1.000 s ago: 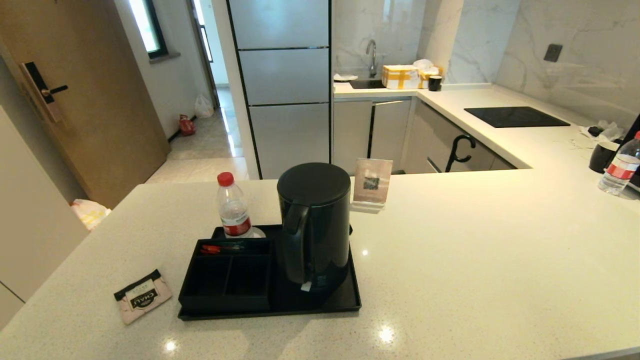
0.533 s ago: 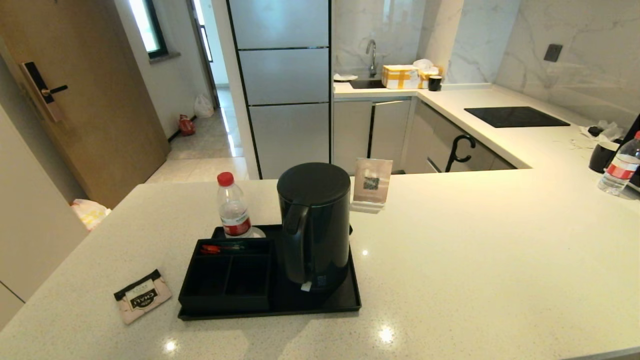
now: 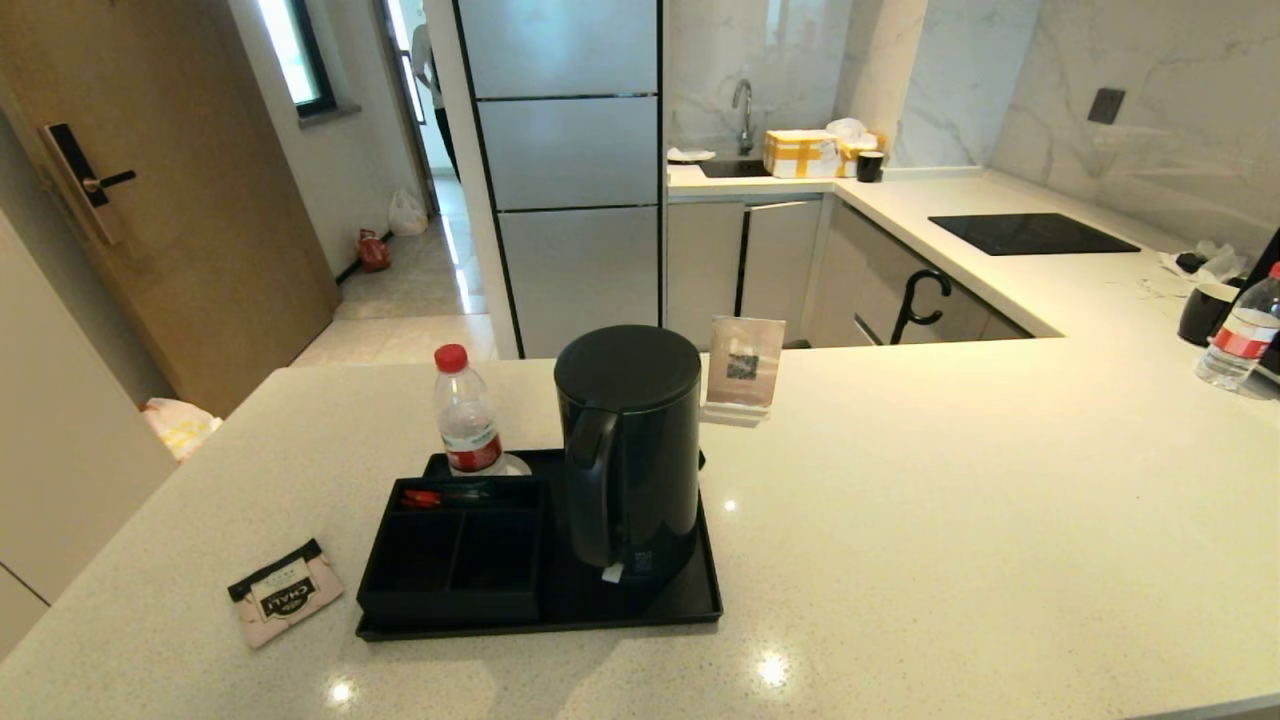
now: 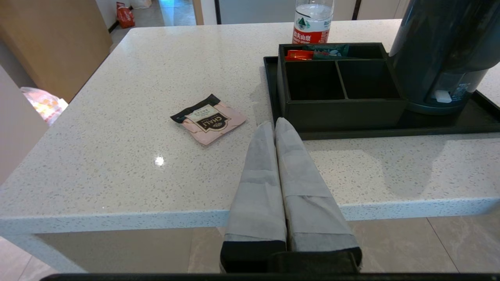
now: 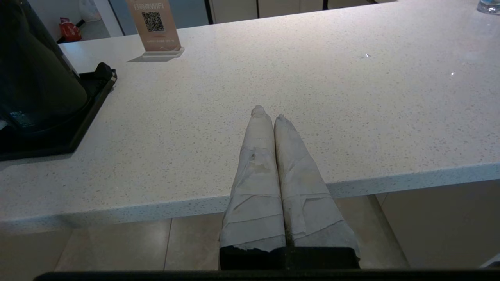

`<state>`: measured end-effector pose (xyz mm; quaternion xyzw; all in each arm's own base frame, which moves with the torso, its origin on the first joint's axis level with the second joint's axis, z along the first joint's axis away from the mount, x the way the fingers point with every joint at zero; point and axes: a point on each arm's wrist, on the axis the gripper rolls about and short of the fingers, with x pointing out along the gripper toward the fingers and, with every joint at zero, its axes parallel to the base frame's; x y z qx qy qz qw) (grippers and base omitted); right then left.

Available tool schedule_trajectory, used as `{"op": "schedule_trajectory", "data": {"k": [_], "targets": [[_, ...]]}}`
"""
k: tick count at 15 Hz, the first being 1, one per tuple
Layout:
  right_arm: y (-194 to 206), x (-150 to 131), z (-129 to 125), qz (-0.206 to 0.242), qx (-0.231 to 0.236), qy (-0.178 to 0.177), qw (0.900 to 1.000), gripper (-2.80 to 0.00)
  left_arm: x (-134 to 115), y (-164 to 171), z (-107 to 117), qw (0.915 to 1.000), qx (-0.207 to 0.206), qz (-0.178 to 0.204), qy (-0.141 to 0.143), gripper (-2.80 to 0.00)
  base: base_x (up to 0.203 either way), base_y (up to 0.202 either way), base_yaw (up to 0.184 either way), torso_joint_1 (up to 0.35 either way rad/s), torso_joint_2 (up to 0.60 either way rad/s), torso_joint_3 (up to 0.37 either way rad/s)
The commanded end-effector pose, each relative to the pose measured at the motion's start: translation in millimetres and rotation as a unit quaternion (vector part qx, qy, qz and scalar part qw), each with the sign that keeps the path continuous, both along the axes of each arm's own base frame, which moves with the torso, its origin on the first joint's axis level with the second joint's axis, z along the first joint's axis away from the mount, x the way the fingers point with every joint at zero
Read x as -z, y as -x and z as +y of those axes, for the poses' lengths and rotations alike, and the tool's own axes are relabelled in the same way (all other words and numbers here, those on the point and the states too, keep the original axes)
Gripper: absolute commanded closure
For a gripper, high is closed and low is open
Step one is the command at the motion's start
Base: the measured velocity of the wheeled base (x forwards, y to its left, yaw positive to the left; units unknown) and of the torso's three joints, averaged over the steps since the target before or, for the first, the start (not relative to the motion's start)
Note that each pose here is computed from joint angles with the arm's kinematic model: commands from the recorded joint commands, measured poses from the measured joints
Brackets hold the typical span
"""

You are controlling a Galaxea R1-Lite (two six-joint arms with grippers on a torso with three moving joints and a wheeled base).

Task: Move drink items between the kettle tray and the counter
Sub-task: Pick up the kettle

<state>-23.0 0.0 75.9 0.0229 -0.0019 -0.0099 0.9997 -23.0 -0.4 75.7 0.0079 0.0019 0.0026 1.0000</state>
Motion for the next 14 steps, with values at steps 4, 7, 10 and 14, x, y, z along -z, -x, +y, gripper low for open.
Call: {"op": "schedule_trajectory", "data": {"k": [4,7,10,14], "targets": [[-0.2,0.3,0.0,0.001,0.000,0.000,1.000,0.00,0.0,0.0,0.0,1.0000,0.000,0.000,0.000,0.00,0.000,0.000,0.000,0.000,0.00,0.000],[-0.1,0.0,0.0,0.000,0.000,0.000,1.000,0.00,0.0,0.0,0.0,1.0000,0.000,0.000,0.000,0.00,0.000,0.000,0.000,0.000,0.00,0.000],[-0.2,0.3,0.0,0.001,-0.001,0.000,1.000,0.00,0.0,0.0,0.0,1.0000,0.000,0.000,0.000,0.00,0.000,0.000,0.000,0.000,0.00,0.000],[-0.1,0.1,0.0,0.001,0.000,0.001,1.000,0.00,0.0,0.0,0.0,1.0000,0.000,0.000,0.000,0.00,0.000,0.000,0.000,0.000,0.00,0.000]]}}
